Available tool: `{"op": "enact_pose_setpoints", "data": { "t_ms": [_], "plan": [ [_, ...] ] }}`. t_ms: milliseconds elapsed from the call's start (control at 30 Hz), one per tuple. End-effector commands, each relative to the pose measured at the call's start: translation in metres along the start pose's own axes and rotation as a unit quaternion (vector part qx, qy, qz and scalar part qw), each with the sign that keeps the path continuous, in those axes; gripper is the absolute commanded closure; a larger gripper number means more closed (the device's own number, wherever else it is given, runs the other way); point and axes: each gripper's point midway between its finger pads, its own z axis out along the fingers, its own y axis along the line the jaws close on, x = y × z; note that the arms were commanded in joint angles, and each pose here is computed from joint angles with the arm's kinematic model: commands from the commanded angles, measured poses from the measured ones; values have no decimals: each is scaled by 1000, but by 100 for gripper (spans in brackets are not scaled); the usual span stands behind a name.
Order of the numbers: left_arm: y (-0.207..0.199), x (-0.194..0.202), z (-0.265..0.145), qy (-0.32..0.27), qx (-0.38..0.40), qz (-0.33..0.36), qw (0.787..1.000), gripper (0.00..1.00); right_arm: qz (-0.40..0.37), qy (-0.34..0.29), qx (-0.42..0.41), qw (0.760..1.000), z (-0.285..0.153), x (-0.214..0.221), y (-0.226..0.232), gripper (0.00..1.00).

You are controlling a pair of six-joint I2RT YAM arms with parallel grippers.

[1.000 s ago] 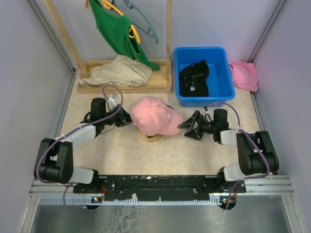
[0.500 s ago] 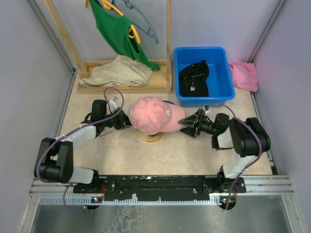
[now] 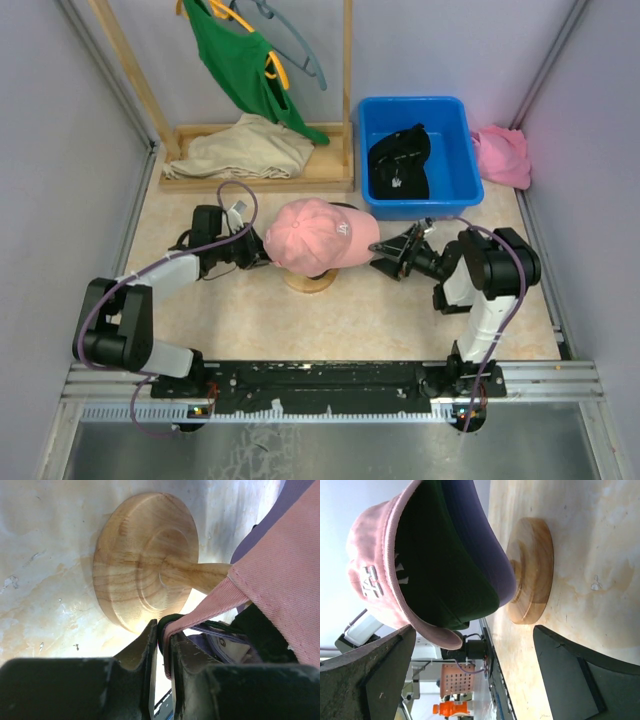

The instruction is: Stack the hats

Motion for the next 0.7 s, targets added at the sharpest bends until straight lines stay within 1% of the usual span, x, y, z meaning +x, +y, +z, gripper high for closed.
{"op": "enact_pose_setpoints", "data": {
  "t_ms": [0,200,367,567,667],
  "plan": [
    [21,7,1,15,-47,-8,999,81,-117,-36,-72,990,3,-22,46,1],
    [19,5,-1,16,-51,-4,999,81,-151,-48,-89,983,10,-36,61,1],
    [15,-1,0,16,-50,1,999,81,-179,-60,-42,981,12,-46,48,1],
    [16,-2,4,23,-49,-1,999,82,-156,-56,-52,985,17,-48,40,1],
    [15,-4,4,23,-47,1,999,82,-154,-54,-40,986,22,-48,30,1]
  ]
}}
